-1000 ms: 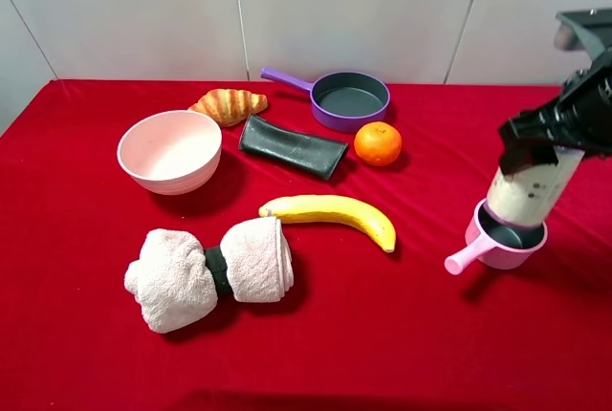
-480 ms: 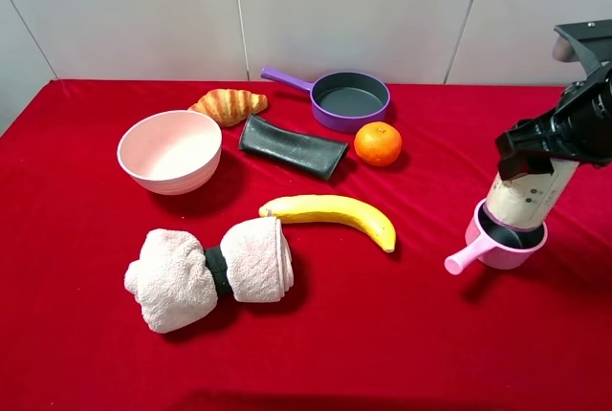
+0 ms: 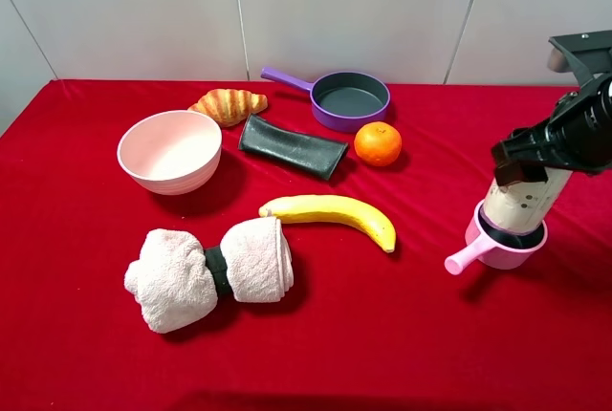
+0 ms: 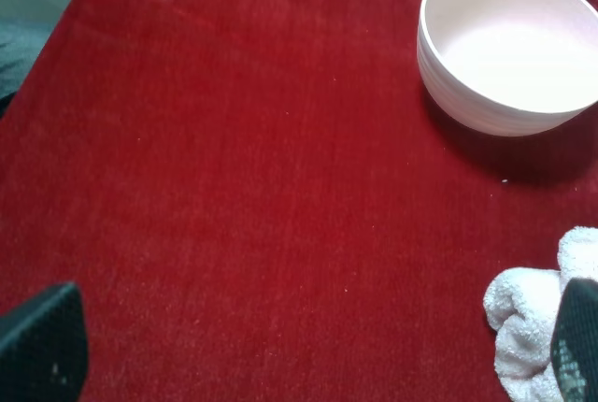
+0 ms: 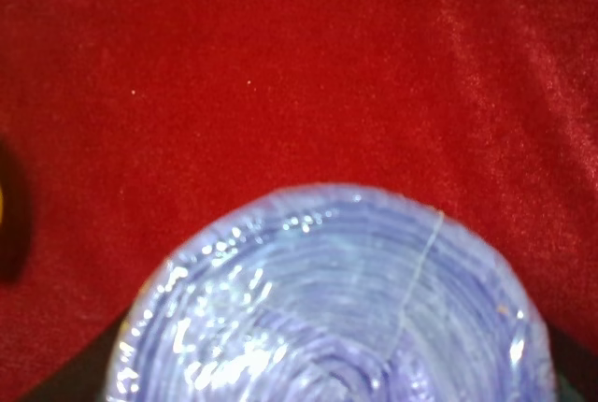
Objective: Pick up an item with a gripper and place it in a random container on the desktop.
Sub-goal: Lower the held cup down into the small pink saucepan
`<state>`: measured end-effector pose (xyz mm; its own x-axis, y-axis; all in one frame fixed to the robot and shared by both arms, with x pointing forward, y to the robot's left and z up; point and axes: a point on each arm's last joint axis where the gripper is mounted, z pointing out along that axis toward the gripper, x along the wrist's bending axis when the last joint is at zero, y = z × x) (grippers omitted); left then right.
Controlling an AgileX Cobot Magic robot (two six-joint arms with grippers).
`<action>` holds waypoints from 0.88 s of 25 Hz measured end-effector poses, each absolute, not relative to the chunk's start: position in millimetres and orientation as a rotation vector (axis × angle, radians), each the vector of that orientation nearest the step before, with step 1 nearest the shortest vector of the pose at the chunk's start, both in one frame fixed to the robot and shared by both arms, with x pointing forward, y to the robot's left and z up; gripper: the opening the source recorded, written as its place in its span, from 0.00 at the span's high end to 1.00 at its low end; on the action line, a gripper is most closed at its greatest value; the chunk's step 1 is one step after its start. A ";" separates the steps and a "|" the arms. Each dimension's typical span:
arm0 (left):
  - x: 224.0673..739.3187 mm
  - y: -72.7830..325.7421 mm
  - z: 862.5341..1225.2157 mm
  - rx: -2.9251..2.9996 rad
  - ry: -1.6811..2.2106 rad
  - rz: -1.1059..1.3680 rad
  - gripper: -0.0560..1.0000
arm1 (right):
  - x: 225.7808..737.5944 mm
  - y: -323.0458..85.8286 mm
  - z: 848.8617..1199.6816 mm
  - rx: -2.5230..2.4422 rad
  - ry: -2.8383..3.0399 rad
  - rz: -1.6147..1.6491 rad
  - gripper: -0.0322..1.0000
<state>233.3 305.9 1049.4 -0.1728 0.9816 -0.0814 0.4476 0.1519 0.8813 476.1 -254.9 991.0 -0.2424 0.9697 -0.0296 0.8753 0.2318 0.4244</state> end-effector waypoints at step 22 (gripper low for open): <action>233.3 305.9 1049.4 1.378 1.726 0.961 0.00 | 468.9 -261.6 971.4 1.720 2.176 0.483 0.53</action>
